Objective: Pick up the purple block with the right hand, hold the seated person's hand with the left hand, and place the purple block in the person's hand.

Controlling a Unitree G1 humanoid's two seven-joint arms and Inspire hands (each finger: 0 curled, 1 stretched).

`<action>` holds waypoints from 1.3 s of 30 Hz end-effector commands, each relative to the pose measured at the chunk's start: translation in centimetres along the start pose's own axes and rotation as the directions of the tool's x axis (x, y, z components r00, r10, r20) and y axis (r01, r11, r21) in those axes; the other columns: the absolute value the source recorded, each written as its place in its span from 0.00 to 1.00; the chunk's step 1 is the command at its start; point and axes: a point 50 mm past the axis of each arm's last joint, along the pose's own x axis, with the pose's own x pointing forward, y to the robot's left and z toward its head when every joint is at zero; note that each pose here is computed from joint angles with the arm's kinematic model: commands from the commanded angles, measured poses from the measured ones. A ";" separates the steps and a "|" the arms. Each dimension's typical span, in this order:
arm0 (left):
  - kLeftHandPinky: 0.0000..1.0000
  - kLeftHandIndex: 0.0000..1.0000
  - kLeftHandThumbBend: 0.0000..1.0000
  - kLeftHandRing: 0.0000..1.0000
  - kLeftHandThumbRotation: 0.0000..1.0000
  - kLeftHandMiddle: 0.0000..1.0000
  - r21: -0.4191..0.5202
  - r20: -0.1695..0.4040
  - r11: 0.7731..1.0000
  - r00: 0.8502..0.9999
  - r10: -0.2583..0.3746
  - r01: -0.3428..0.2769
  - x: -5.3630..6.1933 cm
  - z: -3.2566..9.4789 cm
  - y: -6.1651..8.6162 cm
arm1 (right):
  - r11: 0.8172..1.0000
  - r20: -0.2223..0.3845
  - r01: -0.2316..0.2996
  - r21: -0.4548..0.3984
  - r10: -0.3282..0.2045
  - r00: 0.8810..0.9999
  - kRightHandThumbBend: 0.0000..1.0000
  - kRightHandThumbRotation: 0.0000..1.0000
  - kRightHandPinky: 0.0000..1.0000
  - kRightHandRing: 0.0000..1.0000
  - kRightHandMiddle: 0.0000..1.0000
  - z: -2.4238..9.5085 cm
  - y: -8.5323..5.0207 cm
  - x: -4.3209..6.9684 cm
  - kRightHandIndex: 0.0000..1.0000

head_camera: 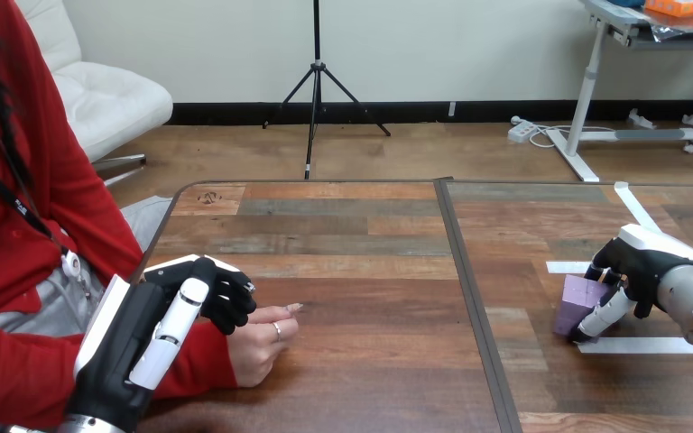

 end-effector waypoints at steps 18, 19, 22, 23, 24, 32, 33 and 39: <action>0.42 0.49 0.40 0.48 1.00 0.51 0.056 0.085 0.998 0.996 0.007 -0.012 1.3 1.6 0.8 | 0.996 0.032 0.083 0.030 -0.083 0.996 0.69 0.00 0.45 0.51 0.54 0.7 -1.3 0.0 0.48; 0.42 0.50 0.40 0.48 1.00 0.51 0.057 0.084 0.998 0.996 0.007 -0.012 1.3 1.6 0.8 | 0.996 0.032 0.083 0.029 -0.084 0.996 0.69 0.00 0.44 0.50 0.54 0.7 -1.3 0.0 0.48; 0.43 0.50 0.39 0.48 1.00 0.51 0.075 0.093 0.997 0.996 0.005 -0.012 1.3 1.7 0.8 | 0.995 0.036 0.092 0.033 -0.094 0.995 0.69 0.00 0.43 0.49 0.53 0.8 -1.4 0.0 0.48; 0.43 0.50 0.38 0.48 1.00 0.51 0.082 0.096 0.997 0.995 0.005 -0.013 1.3 1.7 0.8 | 0.995 0.036 0.096 0.036 -0.097 0.995 0.69 0.00 0.42 0.48 0.53 0.8 -1.4 0.0 0.48; 0.43 0.50 0.38 0.48 1.00 0.51 0.087 0.098 0.996 0.995 0.005 -0.014 1.3 1.7 0.8 | 0.995 0.036 0.097 0.038 -0.099 0.994 0.69 0.00 0.42 0.48 0.53 0.8 -1.4 0.0 0.48; 0.45 0.51 0.41 0.49 0.84 0.51 0.231 0.109 0.972 0.994 0.004 -0.029 1.2 1.8 1.0 | 0.992 0.046 0.109 0.057 -0.111 0.993 0.70 0.00 0.43 0.50 0.54 0.9 -1.5 0.0 0.49; 0.46 0.51 0.44 0.50 0.82 0.52 0.265 0.107 0.964 0.994 0.000 -0.029 1.1 1.9 1.1 | 0.992 0.049 0.109 0.061 -0.112 0.992 0.70 0.00 0.43 0.50 0.54 0.9 -1.5 0.0 0.49; 0.49 0.57 0.63 0.56 0.64 0.58 0.453 0.091 0.891 0.996 -0.018 -0.025 0.9 2.2 1.3 | 0.991 0.068 0.116 0.070 -0.121 0.990 0.70 0.00 0.44 0.50 0.54 1.1 -1.7 -0.1 0.49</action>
